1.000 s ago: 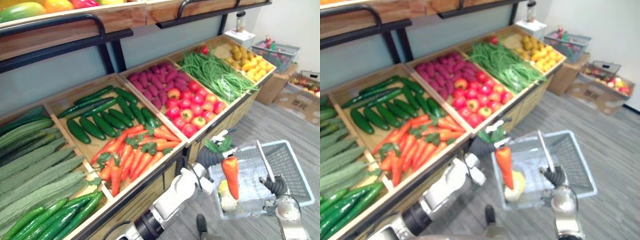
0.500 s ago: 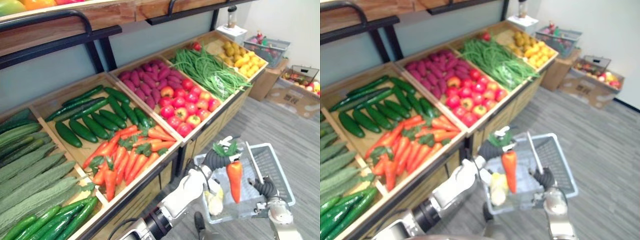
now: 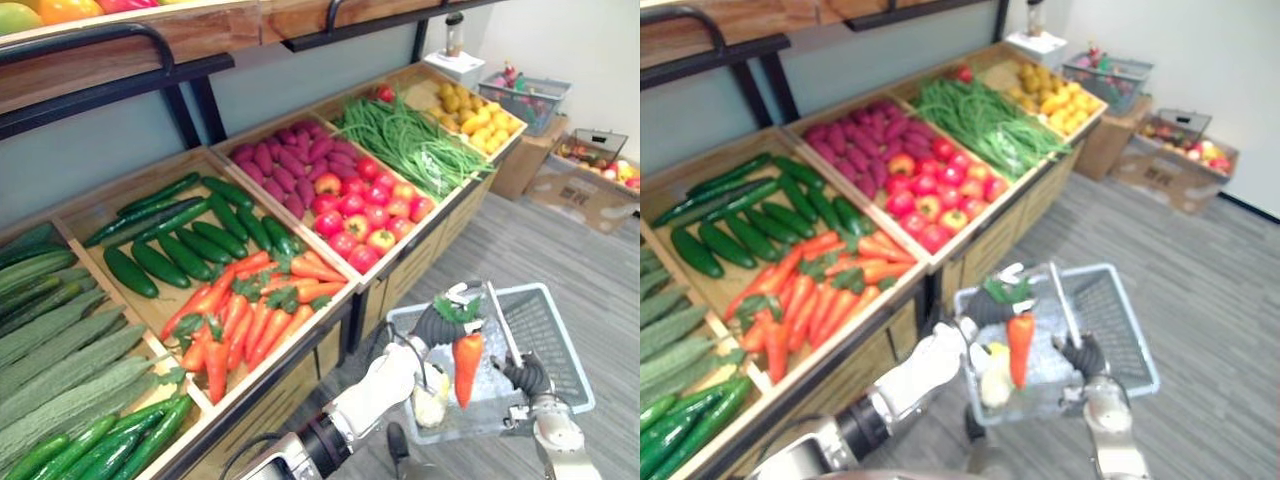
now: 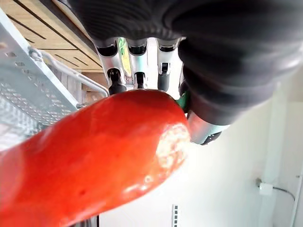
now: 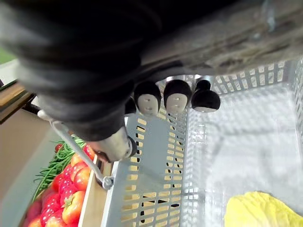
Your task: Pick vegetable in the basket
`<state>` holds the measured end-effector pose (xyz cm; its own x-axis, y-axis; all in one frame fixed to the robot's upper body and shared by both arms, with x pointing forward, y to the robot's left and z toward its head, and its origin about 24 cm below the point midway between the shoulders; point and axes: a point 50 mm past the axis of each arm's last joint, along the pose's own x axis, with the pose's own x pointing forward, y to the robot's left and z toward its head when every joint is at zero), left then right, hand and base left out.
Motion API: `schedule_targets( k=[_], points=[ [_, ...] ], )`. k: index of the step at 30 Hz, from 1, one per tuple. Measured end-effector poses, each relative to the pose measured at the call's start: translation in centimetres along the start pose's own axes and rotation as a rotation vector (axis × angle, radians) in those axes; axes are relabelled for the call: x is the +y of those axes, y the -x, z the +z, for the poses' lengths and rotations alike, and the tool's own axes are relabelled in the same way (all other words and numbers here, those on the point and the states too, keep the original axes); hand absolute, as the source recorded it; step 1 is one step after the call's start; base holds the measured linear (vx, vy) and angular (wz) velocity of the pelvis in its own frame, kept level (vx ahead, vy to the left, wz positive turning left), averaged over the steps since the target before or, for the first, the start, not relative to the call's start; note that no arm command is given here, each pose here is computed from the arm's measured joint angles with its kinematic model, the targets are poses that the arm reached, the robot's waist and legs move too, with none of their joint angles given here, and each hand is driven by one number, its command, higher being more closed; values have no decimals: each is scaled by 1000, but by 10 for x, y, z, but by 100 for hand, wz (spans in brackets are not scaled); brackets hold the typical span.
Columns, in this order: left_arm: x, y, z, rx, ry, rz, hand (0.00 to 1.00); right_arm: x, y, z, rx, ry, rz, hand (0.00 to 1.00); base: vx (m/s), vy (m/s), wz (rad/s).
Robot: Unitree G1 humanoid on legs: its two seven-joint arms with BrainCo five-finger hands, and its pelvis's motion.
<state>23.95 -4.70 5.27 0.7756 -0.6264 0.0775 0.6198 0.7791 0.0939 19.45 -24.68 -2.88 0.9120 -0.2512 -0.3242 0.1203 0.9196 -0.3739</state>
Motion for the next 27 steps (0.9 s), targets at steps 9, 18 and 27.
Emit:
schedule_targets(
  k=[9, 18, 27],
  points=[
    [-4, -12, -7, 29, -192, 29, 0, 11, 1, 6, -35, -15, 41, 100, 13, -10, -13],
    [-2, -12, -18, 65, -268, 50, 0, 24, 2, 7, -38, -44, 74, 100, 1, -1, 0],
    [-4, -11, -20, 69, -303, 34, 0, 25, 2, 5, -28, -49, 64, 100, 0, -2, 0]
  ],
)
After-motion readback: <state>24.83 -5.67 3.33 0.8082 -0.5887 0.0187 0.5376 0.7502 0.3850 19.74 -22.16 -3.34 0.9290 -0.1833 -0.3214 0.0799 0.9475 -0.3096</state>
